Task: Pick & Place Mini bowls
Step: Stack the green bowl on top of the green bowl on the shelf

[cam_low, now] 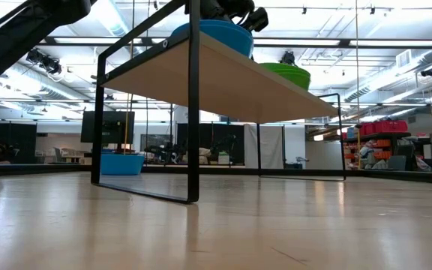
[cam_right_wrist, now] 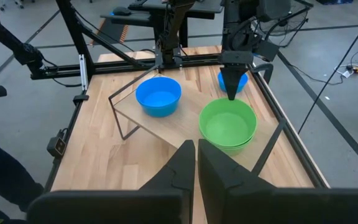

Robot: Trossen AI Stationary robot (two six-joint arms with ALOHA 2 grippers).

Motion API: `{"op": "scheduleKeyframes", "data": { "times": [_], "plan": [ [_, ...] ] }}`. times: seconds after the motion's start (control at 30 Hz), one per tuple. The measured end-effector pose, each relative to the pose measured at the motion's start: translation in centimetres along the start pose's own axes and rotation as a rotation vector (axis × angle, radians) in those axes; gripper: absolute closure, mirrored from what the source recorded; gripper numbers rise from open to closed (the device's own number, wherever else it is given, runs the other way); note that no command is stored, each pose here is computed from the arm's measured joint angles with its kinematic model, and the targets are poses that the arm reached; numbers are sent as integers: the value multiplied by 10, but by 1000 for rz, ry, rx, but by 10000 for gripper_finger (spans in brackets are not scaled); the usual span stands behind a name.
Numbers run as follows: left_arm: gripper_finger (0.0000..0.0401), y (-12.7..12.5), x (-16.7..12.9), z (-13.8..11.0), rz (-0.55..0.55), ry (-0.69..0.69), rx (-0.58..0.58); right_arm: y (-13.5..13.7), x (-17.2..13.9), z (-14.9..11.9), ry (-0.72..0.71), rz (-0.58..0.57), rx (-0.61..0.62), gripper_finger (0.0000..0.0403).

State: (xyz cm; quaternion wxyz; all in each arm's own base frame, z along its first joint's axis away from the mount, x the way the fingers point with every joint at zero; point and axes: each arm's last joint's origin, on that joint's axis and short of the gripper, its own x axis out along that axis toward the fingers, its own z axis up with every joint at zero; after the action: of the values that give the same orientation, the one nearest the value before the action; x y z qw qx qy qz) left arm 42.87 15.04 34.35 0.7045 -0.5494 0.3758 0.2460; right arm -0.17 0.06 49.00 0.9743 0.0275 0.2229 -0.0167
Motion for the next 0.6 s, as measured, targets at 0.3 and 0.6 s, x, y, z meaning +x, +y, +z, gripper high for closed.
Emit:
{"op": "scheduleKeyframes", "data": {
  "times": [0.3, 0.6],
  "plan": [
    [245, 0, 0, 0, -7, 9, 37, 0, 0, 0, 0, 0, 0, 380],
    [230, 4, -3, 6, -50, 60, 61, 0, 0, 0, 0, 0, 0, 380]
  ]
}}
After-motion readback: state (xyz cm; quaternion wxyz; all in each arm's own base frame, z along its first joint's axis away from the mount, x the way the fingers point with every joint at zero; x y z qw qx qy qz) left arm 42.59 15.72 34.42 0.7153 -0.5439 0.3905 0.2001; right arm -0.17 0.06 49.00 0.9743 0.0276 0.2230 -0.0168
